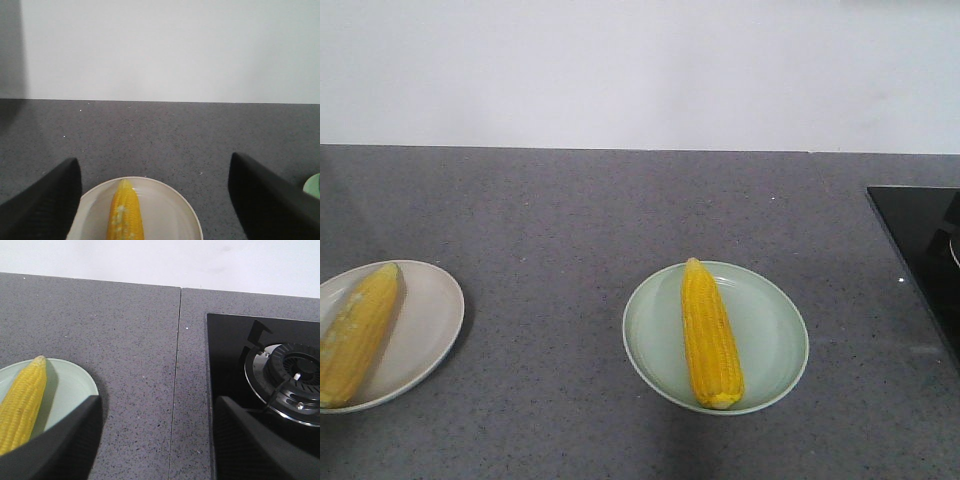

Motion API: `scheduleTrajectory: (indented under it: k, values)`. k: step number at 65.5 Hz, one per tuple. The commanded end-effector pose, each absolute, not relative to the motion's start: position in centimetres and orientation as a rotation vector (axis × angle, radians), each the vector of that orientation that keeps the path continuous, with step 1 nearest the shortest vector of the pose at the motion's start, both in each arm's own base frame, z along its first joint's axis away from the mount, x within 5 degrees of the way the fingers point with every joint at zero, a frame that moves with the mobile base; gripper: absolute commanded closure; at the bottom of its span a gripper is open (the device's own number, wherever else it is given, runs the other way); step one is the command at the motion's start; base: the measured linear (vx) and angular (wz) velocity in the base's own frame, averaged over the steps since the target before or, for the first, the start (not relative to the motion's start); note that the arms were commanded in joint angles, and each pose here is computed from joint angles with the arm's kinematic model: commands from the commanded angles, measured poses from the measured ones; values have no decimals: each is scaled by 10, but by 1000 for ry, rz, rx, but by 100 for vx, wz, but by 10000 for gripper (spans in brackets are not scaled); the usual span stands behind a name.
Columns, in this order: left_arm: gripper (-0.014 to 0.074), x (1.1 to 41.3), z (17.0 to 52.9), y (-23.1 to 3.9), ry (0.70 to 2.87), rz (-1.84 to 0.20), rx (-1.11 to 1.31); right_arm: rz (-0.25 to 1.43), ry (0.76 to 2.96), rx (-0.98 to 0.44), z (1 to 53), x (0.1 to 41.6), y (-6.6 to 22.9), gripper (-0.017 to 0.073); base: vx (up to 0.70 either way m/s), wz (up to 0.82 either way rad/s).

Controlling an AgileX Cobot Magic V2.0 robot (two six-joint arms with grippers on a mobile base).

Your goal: Distribute corn equally

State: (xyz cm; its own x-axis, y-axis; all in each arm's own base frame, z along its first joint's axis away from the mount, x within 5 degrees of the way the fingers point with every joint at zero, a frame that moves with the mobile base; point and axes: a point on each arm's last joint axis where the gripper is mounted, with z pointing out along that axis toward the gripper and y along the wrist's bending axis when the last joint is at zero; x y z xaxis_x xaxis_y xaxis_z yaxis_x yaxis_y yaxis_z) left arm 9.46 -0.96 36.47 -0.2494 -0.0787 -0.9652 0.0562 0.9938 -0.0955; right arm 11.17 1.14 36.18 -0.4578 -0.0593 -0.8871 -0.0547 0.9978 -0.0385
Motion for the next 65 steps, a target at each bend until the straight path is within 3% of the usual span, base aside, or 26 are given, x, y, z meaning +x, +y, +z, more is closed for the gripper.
scheduleTrajectory:
  k: [1,19,23,65]
  values:
    - [111,95,377,-11,1732,-132,16,-6,1941,-99,376,114,12,200,0,0]
    - [504,95,378,-11,1729,-121,21,-4,1935,-100,377,114,12,550,0,0]
    - [596,95,378,-11,1729,-121,21,-6,1934,-101,377,114,12,575,0,0]
    - [601,95,377,-10,1736,-119,18,0,1950,-95,376,113,12,570,0,0]
